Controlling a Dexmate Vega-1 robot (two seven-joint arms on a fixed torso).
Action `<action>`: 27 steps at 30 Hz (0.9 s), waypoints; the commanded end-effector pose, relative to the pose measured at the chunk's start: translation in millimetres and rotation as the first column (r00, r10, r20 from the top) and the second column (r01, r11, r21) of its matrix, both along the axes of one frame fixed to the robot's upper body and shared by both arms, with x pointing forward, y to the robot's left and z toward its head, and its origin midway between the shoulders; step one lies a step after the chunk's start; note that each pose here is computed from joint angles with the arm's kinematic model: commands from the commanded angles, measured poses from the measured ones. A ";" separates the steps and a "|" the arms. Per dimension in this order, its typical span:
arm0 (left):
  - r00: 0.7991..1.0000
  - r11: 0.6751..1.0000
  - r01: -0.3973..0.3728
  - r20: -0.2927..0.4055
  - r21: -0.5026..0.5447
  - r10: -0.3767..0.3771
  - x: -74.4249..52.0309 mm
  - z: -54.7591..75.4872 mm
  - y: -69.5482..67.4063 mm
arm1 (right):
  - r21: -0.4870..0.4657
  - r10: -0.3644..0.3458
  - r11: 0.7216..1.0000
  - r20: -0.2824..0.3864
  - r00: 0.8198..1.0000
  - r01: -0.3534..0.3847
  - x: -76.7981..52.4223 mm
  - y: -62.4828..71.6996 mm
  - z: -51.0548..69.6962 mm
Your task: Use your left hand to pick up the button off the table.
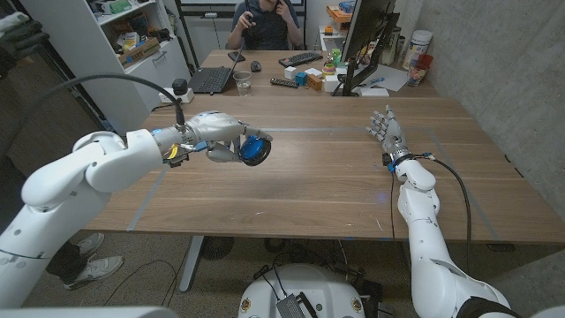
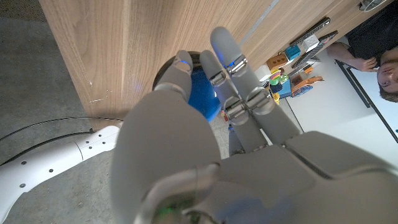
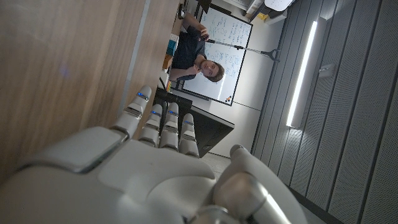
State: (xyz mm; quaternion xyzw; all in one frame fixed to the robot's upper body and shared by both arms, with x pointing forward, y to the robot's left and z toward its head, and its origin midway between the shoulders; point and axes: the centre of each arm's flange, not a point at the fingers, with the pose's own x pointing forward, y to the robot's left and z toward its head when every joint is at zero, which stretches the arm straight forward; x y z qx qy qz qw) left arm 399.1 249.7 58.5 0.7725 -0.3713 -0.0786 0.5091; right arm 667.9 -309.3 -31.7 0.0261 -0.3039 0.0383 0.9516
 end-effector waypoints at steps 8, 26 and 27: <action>0.998 0.999 0.015 0.059 -0.034 -0.013 -10.9 16.4 6.8 | 0.000 -0.005 1.000 0.002 1.000 0.005 2.7 -0.1 3.2; 0.999 1.000 0.011 0.054 -0.027 -0.010 -7.5 17.3 5.9 | 0.000 -0.005 1.000 0.001 1.000 0.005 4.7 -0.2 4.3; 0.999 1.000 0.009 0.050 -0.027 -0.008 -7.0 17.4 5.8 | 0.003 -0.005 1.000 0.002 1.000 0.005 5.0 -0.4 4.0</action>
